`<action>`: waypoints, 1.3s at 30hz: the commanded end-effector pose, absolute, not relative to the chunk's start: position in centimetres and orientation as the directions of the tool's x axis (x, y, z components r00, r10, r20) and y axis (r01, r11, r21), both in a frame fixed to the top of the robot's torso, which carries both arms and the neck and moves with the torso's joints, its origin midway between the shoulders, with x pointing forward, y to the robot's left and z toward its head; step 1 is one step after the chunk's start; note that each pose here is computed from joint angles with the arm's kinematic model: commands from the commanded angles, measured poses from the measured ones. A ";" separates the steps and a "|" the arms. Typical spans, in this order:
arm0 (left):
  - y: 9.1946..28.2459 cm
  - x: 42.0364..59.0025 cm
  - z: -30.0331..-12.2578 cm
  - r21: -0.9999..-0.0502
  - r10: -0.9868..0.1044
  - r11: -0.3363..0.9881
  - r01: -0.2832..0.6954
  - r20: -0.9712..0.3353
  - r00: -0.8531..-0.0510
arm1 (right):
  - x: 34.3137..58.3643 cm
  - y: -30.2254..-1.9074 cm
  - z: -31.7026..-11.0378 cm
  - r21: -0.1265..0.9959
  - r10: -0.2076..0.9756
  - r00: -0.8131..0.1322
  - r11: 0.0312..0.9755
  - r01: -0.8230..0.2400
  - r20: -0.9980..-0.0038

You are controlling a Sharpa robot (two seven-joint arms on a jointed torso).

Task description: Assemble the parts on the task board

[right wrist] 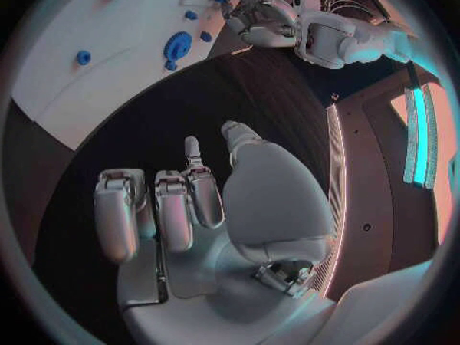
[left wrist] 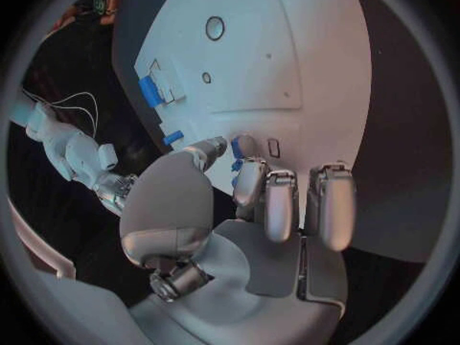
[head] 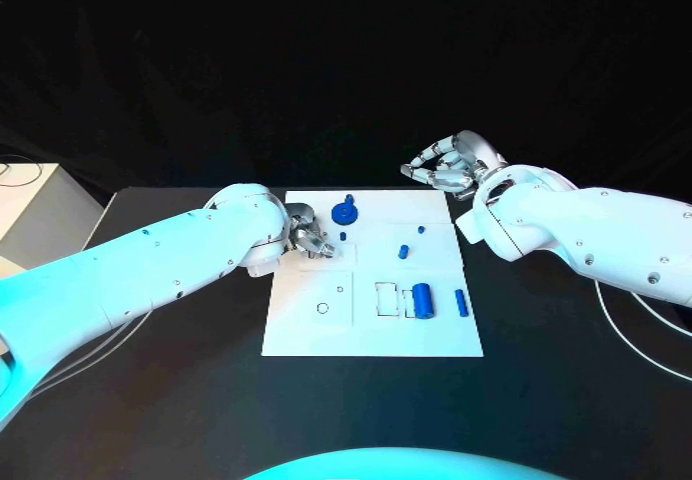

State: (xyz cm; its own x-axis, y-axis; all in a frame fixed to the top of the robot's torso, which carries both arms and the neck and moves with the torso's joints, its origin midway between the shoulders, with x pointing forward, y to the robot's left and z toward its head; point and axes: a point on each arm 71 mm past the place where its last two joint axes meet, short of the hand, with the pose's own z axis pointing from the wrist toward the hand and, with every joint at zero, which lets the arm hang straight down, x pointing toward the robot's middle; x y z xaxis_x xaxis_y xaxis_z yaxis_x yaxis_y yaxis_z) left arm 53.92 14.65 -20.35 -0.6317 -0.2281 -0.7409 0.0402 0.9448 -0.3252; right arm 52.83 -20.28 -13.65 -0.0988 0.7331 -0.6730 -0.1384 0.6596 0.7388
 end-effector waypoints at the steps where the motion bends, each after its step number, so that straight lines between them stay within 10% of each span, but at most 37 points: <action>1: 14.5 53.8 -20.0 -0.350 -0.250 0.936 0.037 -0.736 -0.629 | 52.8 -20.2 -13.7 0.734 0.728 -0.107 0.662 -0.150 -0.678; 39: 18.4 55.2 -15.9 -0.491 -0.418 0.870 -0.036 -0.699 -0.581 | 52.5 -20.8 -14.0 0.735 0.727 -0.111 0.663 -0.138 -0.677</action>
